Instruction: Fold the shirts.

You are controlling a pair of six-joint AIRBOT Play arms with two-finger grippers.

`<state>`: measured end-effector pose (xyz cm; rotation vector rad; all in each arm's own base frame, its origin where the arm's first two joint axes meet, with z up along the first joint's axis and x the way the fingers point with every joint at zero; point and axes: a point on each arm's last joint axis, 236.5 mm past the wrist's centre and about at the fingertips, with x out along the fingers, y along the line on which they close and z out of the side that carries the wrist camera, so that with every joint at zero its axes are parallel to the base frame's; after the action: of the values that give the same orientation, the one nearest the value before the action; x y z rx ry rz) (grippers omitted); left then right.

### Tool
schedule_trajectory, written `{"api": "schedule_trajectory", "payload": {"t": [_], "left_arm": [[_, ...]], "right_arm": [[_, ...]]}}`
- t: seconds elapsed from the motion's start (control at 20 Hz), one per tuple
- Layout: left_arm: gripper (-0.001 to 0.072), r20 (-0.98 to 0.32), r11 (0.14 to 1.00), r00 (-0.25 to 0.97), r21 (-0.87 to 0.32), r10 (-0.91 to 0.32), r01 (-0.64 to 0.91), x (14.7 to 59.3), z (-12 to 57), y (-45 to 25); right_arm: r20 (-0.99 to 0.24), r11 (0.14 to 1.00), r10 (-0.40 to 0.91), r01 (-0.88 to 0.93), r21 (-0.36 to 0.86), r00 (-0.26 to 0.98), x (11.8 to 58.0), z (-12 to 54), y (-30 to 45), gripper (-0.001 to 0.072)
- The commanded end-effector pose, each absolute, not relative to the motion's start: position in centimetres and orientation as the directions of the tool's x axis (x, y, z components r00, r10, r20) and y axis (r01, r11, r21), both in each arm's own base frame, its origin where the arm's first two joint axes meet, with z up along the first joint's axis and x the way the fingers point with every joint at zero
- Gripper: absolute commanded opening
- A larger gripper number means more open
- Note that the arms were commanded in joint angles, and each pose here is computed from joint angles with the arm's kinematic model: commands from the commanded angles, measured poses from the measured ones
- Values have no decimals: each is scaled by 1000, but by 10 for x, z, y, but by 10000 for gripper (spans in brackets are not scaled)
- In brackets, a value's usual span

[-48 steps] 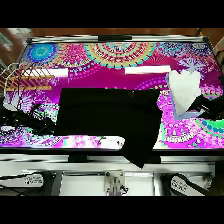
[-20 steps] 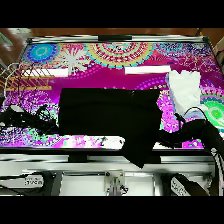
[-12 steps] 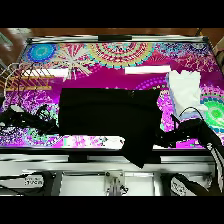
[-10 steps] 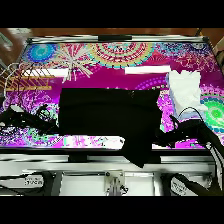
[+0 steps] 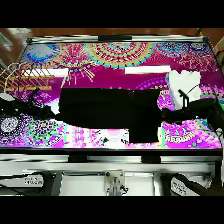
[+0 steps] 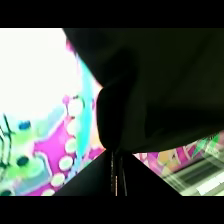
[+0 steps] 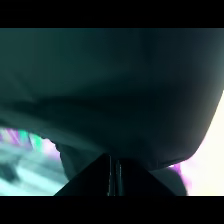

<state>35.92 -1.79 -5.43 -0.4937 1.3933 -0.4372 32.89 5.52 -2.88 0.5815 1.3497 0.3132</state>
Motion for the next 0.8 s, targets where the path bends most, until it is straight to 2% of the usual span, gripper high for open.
{"api": "schedule_trajectory", "payload": {"t": [0.0, 0.25, 0.4, 0.55, 0.75], "left_arm": [[31, -810, 837, 244, -546, -533, 16, 413, -17, 0], [32, -747, 790, 324, -613, -581, 4, 483, 5, -4], [32, -735, 778, 331, -629, -592, -6, 509, -2, -9], [32, -740, 776, 331, -630, -586, -33, 519, -21, -6], [32, -747, 770, 315, -634, -585, -74, 524, -51, -5]], "right_arm": [[-798, 837, 475, 88, 540, 371, 390, 10, 36, 63], [-770, 847, 447, 63, 528, 455, 458, 23, 34, 63], [-759, 864, 405, 58, 500, 510, 501, 14, 37, 63], [-771, 861, 383, 107, 498, 509, 518, -13, 32, 63], [-801, 857, 394, 135, 497, 452, 515, -48, 36, 65]]}}
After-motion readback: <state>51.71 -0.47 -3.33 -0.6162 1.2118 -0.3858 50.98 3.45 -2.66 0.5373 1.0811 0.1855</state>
